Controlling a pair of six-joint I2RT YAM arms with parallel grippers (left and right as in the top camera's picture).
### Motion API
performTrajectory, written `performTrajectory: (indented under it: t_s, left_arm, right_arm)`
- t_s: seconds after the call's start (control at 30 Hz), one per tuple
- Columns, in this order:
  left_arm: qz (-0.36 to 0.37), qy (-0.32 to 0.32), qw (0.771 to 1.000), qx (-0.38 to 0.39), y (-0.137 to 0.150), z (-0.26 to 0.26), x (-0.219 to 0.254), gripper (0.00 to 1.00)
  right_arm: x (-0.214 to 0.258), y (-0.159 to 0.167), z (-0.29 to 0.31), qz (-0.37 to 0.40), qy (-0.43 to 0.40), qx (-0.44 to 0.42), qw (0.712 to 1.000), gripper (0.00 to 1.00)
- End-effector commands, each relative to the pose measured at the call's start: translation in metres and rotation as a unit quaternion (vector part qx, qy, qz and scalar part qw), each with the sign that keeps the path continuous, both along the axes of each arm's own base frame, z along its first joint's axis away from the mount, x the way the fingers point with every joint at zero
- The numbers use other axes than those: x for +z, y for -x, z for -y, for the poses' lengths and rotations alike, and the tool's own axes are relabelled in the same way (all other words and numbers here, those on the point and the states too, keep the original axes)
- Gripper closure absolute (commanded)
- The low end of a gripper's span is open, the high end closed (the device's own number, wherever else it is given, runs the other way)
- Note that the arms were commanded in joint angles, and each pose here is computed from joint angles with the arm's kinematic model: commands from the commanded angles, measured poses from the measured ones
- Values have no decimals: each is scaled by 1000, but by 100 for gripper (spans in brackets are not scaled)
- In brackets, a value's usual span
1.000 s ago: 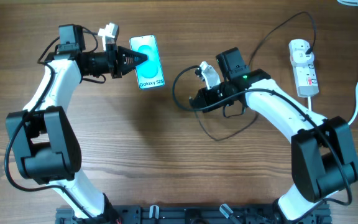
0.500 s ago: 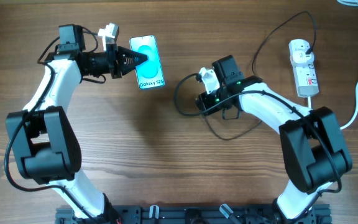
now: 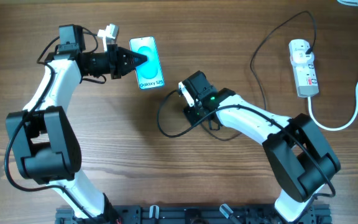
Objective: Plug charger to phone and switch on socket
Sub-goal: 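Grasp the USB-C plug end with the right gripper and lift it, then carry the plug with the right gripper toward the phone's bottom port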
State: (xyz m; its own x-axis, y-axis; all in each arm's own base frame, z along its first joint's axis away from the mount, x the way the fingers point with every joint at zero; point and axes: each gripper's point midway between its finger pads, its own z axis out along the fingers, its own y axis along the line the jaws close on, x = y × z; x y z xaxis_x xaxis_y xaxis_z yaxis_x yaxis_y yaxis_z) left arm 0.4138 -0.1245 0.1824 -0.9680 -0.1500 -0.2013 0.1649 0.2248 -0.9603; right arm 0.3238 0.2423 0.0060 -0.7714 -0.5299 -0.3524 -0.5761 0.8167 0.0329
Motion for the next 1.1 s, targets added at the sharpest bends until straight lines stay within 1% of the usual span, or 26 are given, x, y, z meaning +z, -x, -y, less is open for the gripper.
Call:
performTrajectory:
  t_s: [0.0,0.07,0.23,0.37,0.47,0.63,0.73,0.8,0.83,0.9,0.97,1.07]
  left_arm:
    - [11,7,1000,-7,0,2,5,96]
    - [11,6,1000,-7,0,2,5,96]
    - [11,6,1000,-7,0,2,5,96]
    - [11,6,1000,-7,0,2,5,96]
    - [11,6,1000,-7,0,2,5,96]
    - [9,6,1000,-7,0,2,5,96]
    - [9,6,1000,-7,0,2,4,96]
    - [9,6,1000,-7,0,2,4,96]
    - [9,6,1000,-7,0,2,4,96]
    - [9,6,1000,-7,0,2,4,96]
    - [9,6,1000,-7,0,2,4,96]
    - [9,-3,1000,-3,-1,1,2,96]
  right_arm:
    - [-8,2,5,-8,8,-14,1000,96]
    - [-7,9,-3,-27,-13,-4,1000,95]
    - [-8,12,-4,-32,-16,-1,999,87]
    - [-8,13,-5,-32,-15,1,999,87]
    - [-8,13,-6,-32,-15,2,999,84]
    - [-16,15,-4,-40,-9,2,999,82]
    - [-36,21,0,-62,7,3,998,86]
    - [-39,22,0,-64,10,4,998,89]
    - [-39,21,0,-64,10,4,998,96]
    - [-37,19,-1,-58,10,13,998,96]
    - [-24,15,-7,-54,-1,15,998,96]
    - [31,19,-30,-57,-79,36,995,96]
